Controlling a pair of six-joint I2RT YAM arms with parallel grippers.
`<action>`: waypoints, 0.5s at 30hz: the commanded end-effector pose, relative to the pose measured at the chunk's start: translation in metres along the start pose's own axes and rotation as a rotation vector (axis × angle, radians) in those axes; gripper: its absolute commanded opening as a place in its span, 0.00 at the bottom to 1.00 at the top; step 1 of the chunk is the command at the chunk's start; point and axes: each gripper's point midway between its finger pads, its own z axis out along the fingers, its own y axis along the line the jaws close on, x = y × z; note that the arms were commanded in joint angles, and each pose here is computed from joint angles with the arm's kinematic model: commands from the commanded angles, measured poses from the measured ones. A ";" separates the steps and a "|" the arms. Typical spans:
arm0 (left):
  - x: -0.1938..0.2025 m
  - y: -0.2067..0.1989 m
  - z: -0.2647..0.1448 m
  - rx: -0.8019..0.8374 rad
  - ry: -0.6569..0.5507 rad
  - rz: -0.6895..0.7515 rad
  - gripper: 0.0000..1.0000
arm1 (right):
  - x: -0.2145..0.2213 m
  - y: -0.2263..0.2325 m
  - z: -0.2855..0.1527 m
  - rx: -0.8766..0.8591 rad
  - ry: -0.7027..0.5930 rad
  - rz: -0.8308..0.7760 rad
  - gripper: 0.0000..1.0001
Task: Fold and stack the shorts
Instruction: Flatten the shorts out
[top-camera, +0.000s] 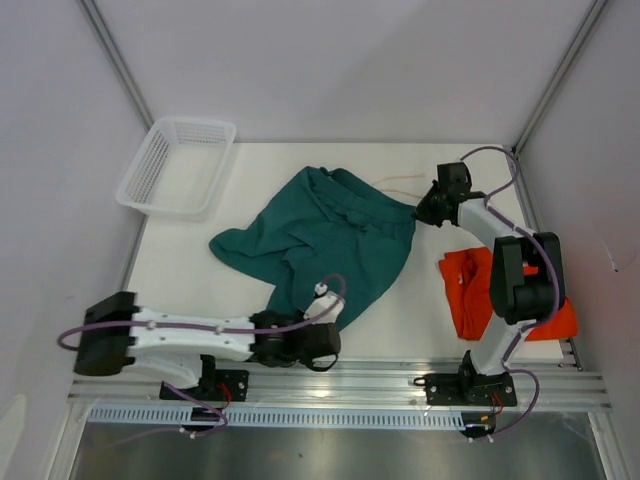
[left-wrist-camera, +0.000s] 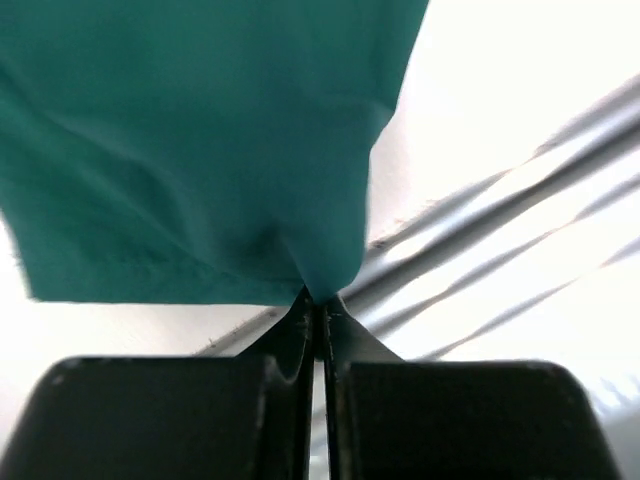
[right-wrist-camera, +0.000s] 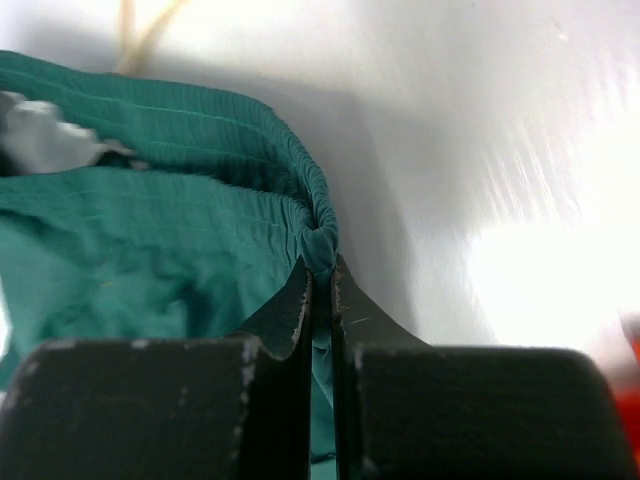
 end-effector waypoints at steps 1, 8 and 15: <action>-0.041 -0.006 -0.056 0.159 -0.137 -0.101 0.00 | -0.056 0.026 -0.079 0.016 -0.157 0.045 0.00; -0.094 0.027 -0.167 0.319 -0.343 -0.191 0.00 | -0.103 0.064 -0.212 -0.018 -0.299 0.131 0.00; -0.122 0.099 -0.286 0.470 -0.636 -0.291 0.00 | -0.113 0.097 -0.366 -0.306 -0.496 0.180 0.00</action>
